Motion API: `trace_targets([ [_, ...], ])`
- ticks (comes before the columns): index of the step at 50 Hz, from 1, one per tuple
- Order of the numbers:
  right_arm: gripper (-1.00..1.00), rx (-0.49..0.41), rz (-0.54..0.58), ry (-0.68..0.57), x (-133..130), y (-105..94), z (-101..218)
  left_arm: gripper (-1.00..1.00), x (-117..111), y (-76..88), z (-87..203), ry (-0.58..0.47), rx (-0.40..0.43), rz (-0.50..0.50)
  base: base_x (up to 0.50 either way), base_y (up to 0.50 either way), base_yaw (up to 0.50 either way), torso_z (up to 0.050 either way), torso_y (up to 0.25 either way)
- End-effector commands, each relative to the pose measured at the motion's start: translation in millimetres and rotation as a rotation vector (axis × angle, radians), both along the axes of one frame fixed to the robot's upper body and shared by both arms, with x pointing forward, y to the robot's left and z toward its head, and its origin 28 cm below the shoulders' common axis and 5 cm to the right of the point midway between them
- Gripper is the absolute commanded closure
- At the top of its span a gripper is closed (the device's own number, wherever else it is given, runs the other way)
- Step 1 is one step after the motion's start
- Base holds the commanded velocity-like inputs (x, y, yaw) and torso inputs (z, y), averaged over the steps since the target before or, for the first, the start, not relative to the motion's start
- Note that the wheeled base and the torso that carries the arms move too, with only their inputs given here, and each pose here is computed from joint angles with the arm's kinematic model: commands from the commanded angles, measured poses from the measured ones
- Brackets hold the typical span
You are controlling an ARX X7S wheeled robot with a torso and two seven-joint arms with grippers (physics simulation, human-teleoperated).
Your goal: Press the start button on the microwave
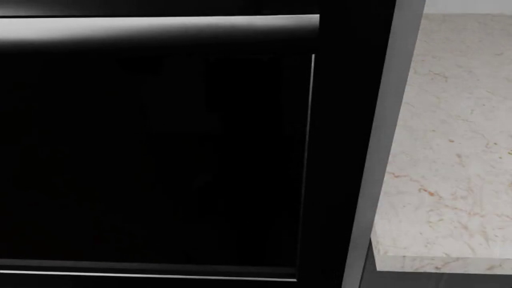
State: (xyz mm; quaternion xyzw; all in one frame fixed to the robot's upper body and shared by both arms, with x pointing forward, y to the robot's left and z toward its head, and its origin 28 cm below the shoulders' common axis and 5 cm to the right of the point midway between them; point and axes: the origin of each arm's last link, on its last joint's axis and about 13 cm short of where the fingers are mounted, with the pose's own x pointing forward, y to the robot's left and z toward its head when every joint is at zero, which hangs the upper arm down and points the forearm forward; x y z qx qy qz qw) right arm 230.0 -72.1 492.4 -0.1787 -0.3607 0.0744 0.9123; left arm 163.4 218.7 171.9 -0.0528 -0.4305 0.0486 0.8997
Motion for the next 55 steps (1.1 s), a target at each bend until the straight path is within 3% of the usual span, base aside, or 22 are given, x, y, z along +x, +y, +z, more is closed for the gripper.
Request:
trace_targets([
  [1,1.00,-0.031,0.017,0.009,1.0,6.4,8.4,-1.00,2.1,1.5,-1.7,0.004,0.001,0.005,0.00,0.00,0.00,0.000,0.000],
  [21,1.00,-0.066,0.018,0.071,19.1,12.9,12.7,-1.00,6.1,3.8,-4.5,0.008,-0.010,0.014,0.00,0.00,0.00,0.000,0.000],
  [33,1.00,-0.067,-0.013,0.134,58.2,12.1,27.8,-1.00,9.7,6.0,-7.6,0.017,-0.023,0.022,0.00,0.00,0.00,0.000,0.000],
  [55,1.00,-0.087,-0.052,0.211,108.7,15.8,25.3,-1.00,18.8,6.8,-14.3,0.028,-0.036,0.041,0.01,0.00,0.00,0.001,0.000],
])
